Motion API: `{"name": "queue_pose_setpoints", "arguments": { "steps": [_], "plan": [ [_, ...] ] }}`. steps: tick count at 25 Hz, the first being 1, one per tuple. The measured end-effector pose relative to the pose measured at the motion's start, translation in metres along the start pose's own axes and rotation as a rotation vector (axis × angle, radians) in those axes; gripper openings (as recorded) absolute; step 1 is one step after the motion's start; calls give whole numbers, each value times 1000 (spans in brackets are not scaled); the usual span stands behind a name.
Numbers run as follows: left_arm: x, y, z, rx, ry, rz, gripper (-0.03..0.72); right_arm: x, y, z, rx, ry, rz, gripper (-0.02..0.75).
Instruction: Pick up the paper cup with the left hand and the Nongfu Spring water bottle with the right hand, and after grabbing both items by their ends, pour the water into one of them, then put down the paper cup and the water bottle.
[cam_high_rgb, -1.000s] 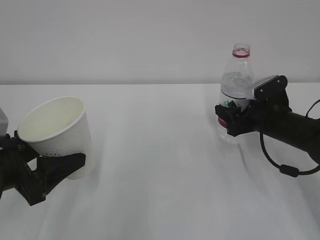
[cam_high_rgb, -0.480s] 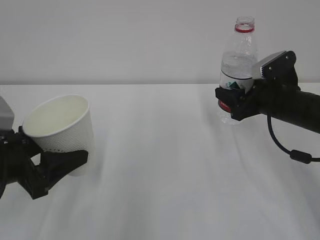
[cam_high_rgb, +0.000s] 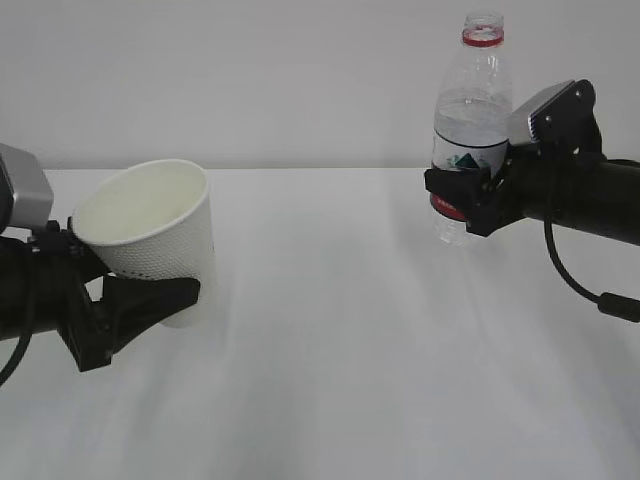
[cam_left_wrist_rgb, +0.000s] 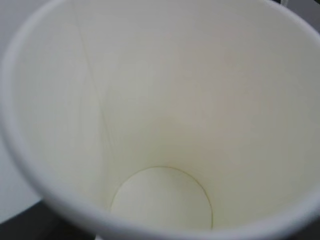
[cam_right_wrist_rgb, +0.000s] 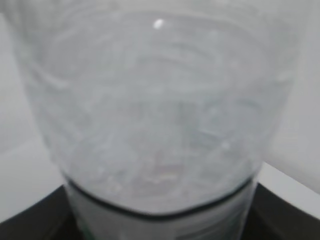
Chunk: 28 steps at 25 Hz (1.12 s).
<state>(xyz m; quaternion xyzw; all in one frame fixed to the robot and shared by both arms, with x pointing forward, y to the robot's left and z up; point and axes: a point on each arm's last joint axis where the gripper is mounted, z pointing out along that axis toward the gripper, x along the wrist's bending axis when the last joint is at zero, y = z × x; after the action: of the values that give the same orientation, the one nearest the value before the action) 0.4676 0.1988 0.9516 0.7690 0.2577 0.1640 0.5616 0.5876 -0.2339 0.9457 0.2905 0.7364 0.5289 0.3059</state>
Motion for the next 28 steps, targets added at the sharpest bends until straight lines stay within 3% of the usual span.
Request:
{"name": "queue_pose_setpoints", "arguments": {
  "steps": [10,28],
  "plan": [
    [-39,4,18,17,-168,58,519,10,15,-9,5,107,-63,472],
    [-87,13,35,11,-359,140,518,25,52,-32,-60,228,-195,472]
  ]
}}
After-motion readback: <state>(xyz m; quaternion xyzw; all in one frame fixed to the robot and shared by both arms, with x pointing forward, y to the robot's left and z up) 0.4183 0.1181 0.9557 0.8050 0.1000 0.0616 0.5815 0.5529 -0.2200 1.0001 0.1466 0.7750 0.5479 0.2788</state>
